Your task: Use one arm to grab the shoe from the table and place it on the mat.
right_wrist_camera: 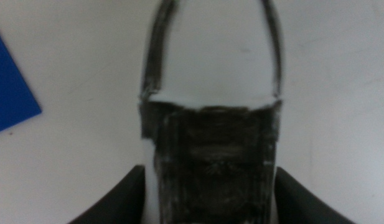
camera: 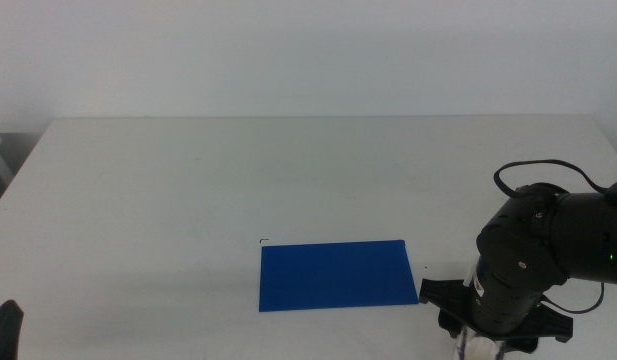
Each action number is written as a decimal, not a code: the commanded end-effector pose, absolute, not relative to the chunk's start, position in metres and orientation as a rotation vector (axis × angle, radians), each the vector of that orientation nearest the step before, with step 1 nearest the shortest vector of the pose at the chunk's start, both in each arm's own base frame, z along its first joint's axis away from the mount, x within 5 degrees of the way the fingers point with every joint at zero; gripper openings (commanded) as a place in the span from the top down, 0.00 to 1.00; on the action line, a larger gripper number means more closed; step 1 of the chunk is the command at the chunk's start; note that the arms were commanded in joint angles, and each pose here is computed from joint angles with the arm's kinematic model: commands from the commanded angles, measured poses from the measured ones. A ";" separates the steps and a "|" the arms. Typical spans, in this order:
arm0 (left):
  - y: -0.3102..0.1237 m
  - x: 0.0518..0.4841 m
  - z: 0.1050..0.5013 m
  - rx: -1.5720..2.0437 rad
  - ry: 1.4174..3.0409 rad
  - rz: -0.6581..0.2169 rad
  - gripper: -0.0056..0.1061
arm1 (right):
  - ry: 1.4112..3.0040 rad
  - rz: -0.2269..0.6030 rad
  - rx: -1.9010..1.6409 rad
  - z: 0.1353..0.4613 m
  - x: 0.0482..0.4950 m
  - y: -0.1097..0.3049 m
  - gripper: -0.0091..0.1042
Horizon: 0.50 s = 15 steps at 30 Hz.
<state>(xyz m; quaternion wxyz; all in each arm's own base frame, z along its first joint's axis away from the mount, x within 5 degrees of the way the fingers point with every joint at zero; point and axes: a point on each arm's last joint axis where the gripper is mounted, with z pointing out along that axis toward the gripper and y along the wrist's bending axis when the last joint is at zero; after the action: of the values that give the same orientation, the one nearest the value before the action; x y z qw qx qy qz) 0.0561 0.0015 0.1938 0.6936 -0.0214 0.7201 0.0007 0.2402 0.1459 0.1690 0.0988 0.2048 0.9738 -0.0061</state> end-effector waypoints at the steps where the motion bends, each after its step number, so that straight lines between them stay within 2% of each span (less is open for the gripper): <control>1: 0.002 0.056 0.200 -0.064 1.525 -0.018 0.11 | 2.834 0.034 0.578 0.184 0.244 0.145 0.70; 4: 0.002 0.056 0.200 -0.064 1.525 -0.018 0.11 | 2.829 0.040 0.560 0.188 0.243 0.145 0.95; 9: 0.002 0.056 0.200 -0.064 1.525 -0.018 0.11 | 2.800 0.079 0.576 0.202 0.242 0.145 0.95; 13: 0.002 0.056 0.200 -0.064 1.525 -0.018 0.11 | 2.808 0.010 0.583 0.221 0.245 0.149 0.95; 15: 0.002 0.056 0.200 -0.064 1.525 -0.018 0.11 | 2.800 0.003 0.578 0.232 0.248 0.153 0.95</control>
<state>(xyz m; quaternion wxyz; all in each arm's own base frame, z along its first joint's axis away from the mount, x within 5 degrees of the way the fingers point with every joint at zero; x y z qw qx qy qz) 0.0561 0.0015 0.1938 0.6936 -0.0214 0.7201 0.0007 0.2456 0.1521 0.2062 0.1101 0.2057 0.9724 -0.0075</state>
